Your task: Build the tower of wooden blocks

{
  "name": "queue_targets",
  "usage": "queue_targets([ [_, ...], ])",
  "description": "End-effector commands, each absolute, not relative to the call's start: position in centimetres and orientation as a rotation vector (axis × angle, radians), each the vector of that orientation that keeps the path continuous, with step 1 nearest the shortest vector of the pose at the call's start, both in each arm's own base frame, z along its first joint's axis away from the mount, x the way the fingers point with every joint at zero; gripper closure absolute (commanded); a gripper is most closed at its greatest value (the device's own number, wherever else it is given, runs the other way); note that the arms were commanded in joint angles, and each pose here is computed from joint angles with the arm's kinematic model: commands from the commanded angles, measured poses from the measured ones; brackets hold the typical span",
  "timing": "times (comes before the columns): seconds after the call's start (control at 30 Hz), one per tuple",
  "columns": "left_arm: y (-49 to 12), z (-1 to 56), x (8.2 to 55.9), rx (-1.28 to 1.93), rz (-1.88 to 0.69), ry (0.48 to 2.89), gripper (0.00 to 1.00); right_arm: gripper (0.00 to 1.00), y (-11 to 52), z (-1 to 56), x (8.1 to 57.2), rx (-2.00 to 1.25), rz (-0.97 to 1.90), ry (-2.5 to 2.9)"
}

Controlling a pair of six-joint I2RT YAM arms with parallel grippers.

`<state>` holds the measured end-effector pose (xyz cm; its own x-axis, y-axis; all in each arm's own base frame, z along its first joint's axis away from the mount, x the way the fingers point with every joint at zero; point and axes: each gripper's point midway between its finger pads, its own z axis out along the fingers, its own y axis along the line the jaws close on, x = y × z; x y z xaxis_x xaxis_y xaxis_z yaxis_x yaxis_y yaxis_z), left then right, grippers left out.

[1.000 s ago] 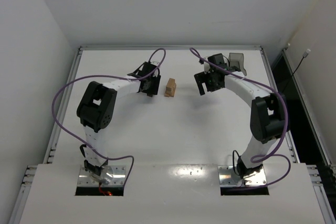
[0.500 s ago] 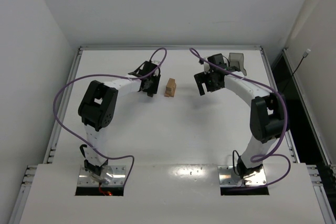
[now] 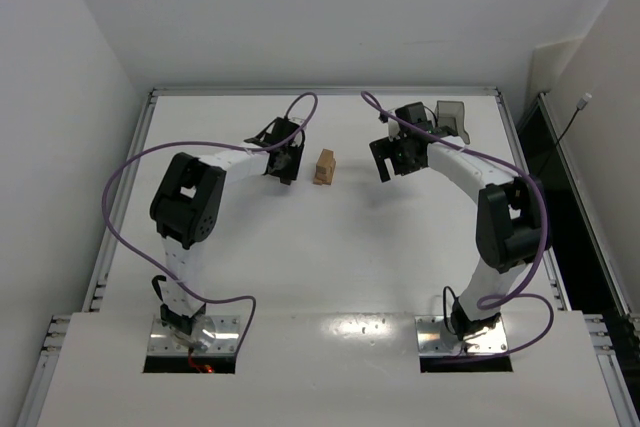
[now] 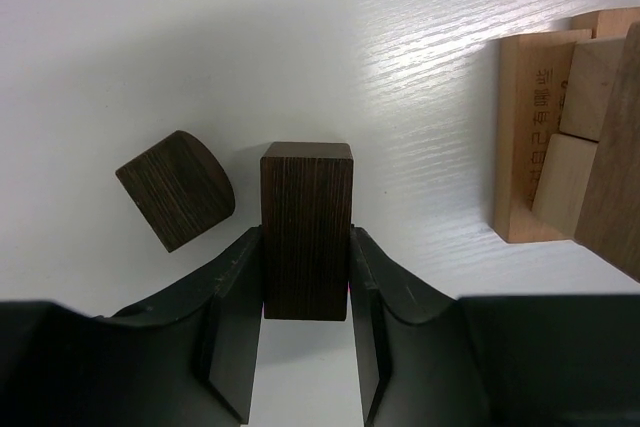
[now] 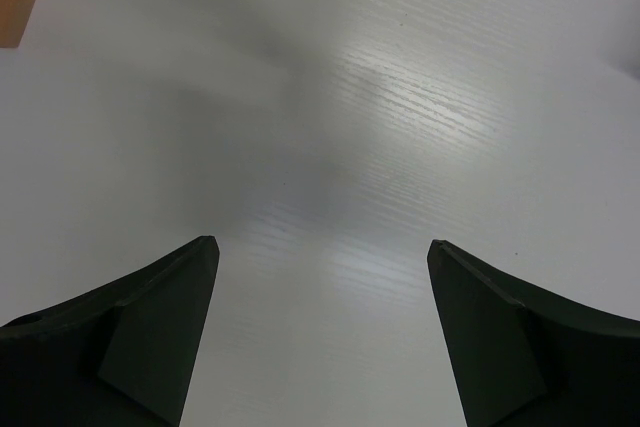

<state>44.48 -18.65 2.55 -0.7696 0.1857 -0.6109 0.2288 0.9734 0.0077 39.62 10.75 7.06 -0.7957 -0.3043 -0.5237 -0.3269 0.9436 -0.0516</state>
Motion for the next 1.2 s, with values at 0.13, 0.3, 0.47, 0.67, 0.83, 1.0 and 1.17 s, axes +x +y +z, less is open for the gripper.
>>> queue_targets([
  [0.13, -17.8, 7.9, 45.2, 0.221, -0.090, 2.395, 1.00, 0.17, 11.6, 8.3, 40.8, -0.460, 0.075, 2.500],
  [0.3, -17.7, 13.0, 45.5, 0.094, -0.111, 2.352, 1.00, 0.17, 11.4, 8.7, 40.9, -0.455, 0.065, 2.491],
  [0.47, -18.7, 17.0, 45.3, 0.056, -0.123, 2.342, 1.00, 0.17, 11.3, 9.1, 41.0, -0.449, 0.054, 2.482],
  [0.67, -20.4, 19.9, 45.3, 0.045, -0.128, 2.321, 1.00, 0.17, 11.0, 9.7, 40.6, -0.443, 0.044, 2.470],
  [0.83, -23.3, 22.3, 44.9, 0.074, -0.229, 2.285, 1.00, 0.17, 11.0, 9.8, 40.5, -0.441, 0.045, 2.461],
  [1.0, -25.4, 22.0, 44.5, 0.123, -0.252, 2.298, 1.00, 0.17, 11.0, 9.8, 40.5, -0.441, 0.045, 2.461],
  [1.17, -27.5, 19.7, 44.0, 0.183, -0.295, 2.350, 1.00, 0.17, 11.0, 9.8, 40.5, -0.441, 0.045, 2.461],
])
